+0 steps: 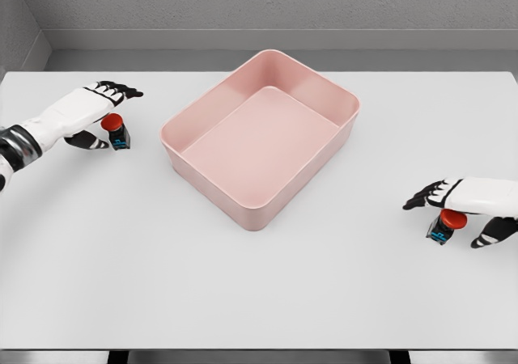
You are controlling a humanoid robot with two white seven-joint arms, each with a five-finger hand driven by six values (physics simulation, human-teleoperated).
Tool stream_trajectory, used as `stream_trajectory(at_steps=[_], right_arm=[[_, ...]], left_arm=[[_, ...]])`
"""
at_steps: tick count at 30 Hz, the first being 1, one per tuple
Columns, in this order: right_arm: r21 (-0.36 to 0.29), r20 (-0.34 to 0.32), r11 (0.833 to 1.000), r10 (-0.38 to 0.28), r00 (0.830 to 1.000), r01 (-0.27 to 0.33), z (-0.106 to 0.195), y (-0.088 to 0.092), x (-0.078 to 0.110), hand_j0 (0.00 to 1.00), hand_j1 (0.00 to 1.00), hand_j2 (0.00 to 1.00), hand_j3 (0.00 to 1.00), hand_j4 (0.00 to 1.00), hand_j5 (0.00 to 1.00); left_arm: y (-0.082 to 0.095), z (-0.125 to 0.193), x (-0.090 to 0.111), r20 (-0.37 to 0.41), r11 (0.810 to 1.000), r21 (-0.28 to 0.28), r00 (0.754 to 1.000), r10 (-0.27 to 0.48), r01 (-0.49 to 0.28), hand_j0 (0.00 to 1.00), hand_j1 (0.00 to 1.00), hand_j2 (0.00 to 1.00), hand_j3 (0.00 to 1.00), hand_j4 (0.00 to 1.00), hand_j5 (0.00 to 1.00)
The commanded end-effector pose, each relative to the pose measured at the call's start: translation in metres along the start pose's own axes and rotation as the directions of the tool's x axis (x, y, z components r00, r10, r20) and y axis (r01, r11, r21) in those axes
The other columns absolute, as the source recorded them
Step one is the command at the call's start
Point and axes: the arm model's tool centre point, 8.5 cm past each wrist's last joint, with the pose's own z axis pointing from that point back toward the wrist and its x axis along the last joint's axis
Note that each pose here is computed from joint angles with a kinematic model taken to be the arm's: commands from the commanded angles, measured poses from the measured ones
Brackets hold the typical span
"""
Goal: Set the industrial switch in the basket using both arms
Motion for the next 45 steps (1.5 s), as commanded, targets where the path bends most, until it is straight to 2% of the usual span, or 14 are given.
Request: stream_trajectory(at_steps=[1, 9, 12, 14, 17, 18, 23, 26, 27, 33, 35, 39, 43, 45], right_arm=[[-0.006, 0.021, 1.0, 0.004, 1.0, -0.004, -0.003, -0.002, 0.006, 1.0, 1.0, 1.0, 1.0, 1.0, 1.0], [-0.007, 0.02, 1.0, 0.005, 1.0, -0.005, -0.003, -0.003, 0.006, 0.89, 0.89, 0.89, 0.89, 0.89, 0.89], [-0.005, 0.021, 1.0, 0.003, 1.0, -0.003, -0.003, -0.002, 0.006, 0.86, 0.86, 0.86, 0.86, 0.86, 0.86], [-0.004, 0.021, 1.0, 0.003, 1.0, -0.003, -0.003, -0.002, 0.006, 0.86, 0.86, 0.86, 0.86, 0.86, 0.86], [0.0, 0.016, 1.0, -0.002, 1.0, 0.002, -0.003, 0.0, 0.005, 0.86, 0.86, 0.86, 0.86, 0.86, 0.86], [-0.001, 0.015, 1.0, -0.005, 1.0, 0.005, -0.003, 0.001, 0.004, 0.85, 0.85, 0.85, 0.85, 0.85, 0.85], [-0.001, 0.007, 1.0, -0.009, 1.0, 0.009, -0.001, 0.002, 0.002, 0.84, 0.84, 0.84, 0.84, 0.84, 0.84], [-0.005, -0.001, 1.0, -0.013, 1.0, 0.013, 0.0, 0.001, -0.001, 0.83, 0.83, 0.83, 0.83, 0.83, 0.83], [-0.005, 0.0, 1.0, -0.013, 1.0, 0.013, 0.0, 0.001, -0.001, 0.82, 0.82, 0.82, 0.82, 0.82, 0.82], [-0.003, -0.002, 1.0, -0.015, 1.0, 0.015, 0.0, 0.002, -0.001, 0.77, 0.77, 0.77, 0.77, 0.77, 0.77], [-0.002, -0.002, 1.0, -0.015, 1.0, 0.015, 0.0, 0.003, -0.001, 0.72, 0.72, 0.72, 0.72, 0.72, 0.72], [-0.002, -0.002, 1.0, -0.015, 1.0, 0.015, 0.0, 0.002, -0.001, 0.64, 0.64, 0.64, 0.64, 0.64, 0.64], [-0.002, -0.012, 1.0, -0.02, 1.0, 0.02, 0.002, 0.003, -0.005, 0.56, 0.56, 0.56, 0.56, 0.56, 0.56], [-0.003, -0.012, 1.0, -0.019, 1.0, 0.019, 0.002, 0.003, -0.005, 0.53, 0.53, 0.53, 0.53, 0.53, 0.53]], left_arm=[[0.001, -0.001, 0.001, 0.002, 1.0, 0.007, 1.0, 0.005, -0.005, 1.0, 1.0, 1.0, 1.0, 1.0, 1.0], [-0.009, -0.004, 0.006, 0.013, 1.0, -0.018, 1.0, 0.011, -0.011, 0.97, 0.97, 0.97, 0.97, 0.97, 0.97], [-0.013, -0.003, 0.003, 0.004, 0.999, -0.03, 1.0, 0.017, -0.017, 0.86, 0.86, 0.86, 0.86, 0.86, 0.86], [-0.013, -0.003, 0.003, 0.006, 0.999, -0.03, 1.0, 0.017, -0.017, 0.69, 0.69, 0.69, 0.69, 0.69, 0.69], [-0.013, -0.002, 0.003, 0.008, 0.999, -0.029, 1.0, 0.016, -0.016, 0.58, 0.58, 0.58, 0.58, 0.58, 0.58], [-0.013, -0.001, 0.003, 0.012, 0.999, -0.028, 1.0, 0.015, -0.015, 0.43, 0.43, 0.43, 0.43, 0.43, 0.43], [-0.012, 0.0, 0.007, 0.061, 1.0, -0.027, 0.998, 0.011, -0.009, 0.39, 0.39, 0.39, 0.39, 0.39, 0.39], [-0.01, 0.0, 0.014, 0.104, 1.0, -0.021, 0.994, 0.009, -0.007, 0.32, 0.32, 0.32, 0.32, 0.32, 0.32], [-0.006, -0.001, 0.02, 0.123, 1.0, -0.01, 0.992, 0.001, 0.0, 0.27, 0.27, 0.27, 0.27, 0.27, 0.27], [0.019, 0.005, 0.029, 0.168, 0.999, 0.035, 0.985, -0.043, 0.037, 0.27, 0.27, 0.27, 0.27, 0.27, 0.27], [0.024, 0.007, 0.031, 0.174, 0.998, 0.043, 0.984, -0.047, 0.04, 0.27, 0.27, 0.27, 0.27, 0.27, 0.27], [0.046, 0.012, 0.034, 0.196, 0.995, 0.083, 0.978, -0.073, 0.057, 0.27, 0.27, 0.27, 0.27, 0.27, 0.27], [0.073, 0.011, 0.05, 0.242, 0.986, 0.143, 0.963, -0.121, 0.088, 0.27, 0.27, 0.27, 0.27, 0.27, 0.27], [0.08, 0.01, 0.052, 0.25, 0.984, 0.161, 0.961, -0.119, 0.08, 0.27, 0.27, 0.27, 0.27, 0.27, 0.27]])
